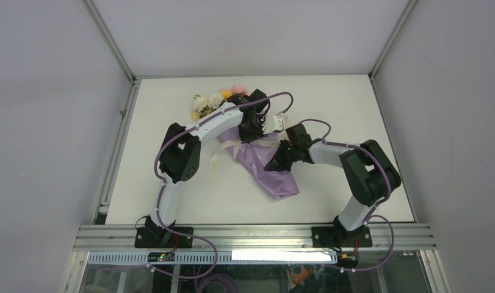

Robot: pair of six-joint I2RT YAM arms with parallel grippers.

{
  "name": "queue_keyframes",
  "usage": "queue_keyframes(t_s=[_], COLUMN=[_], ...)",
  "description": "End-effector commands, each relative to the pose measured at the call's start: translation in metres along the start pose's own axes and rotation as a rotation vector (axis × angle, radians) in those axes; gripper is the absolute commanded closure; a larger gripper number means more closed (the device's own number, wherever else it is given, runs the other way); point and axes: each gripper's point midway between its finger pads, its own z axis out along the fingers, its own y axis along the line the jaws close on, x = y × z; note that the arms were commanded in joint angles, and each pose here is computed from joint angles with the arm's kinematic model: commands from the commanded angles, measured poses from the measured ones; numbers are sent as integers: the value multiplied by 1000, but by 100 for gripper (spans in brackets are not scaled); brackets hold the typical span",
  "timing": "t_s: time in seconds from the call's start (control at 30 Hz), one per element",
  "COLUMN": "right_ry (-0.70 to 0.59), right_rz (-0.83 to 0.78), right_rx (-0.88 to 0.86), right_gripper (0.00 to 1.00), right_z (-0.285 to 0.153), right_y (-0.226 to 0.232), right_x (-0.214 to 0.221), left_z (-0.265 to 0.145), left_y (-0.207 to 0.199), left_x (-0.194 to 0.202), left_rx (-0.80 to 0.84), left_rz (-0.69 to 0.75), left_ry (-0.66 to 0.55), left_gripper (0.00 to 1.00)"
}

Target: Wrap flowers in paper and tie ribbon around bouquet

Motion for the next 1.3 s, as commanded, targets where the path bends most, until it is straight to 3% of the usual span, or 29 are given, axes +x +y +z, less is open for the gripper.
queue_keyframes(t_s=[0.0, 0.07, 0.17, 0.37, 0.57, 0.83, 1.0, 1.27], right_ry=[-32, -32, -35, -40, -49, -47, -41, -61], right_rz=[-2, -5, -6, 2, 4, -14, -61, -261], right_rx=[97, 94, 101, 110, 109, 108, 86, -69], right_gripper=[100, 100, 100, 100, 100, 100, 100, 100], right_z=[9, 9, 8, 9, 8, 6, 2, -18], right_y=[-26, -25, -25, -28, -29, -28, -21, 21], right_x=[-8, -9, -9, -12, -18, -20, -21, -26], left_z=[-15, -12, -16, -78, -134, -157, -150, -109], left_y=[5, 6, 8, -6, -67, -123, -113, -27], left_x=[-4, -1, -3, -33, -32, -21, -20, -21], left_rx=[-21, -25, -37, -6, 176, 387, 353, 132], left_rz=[25, 23, 16, -26, -48, -168, -215, -491], left_ry=[-25, -10, -15, -178, -275, -268, -227, -204], left_gripper=[75, 80, 100, 100, 100, 100, 100, 100])
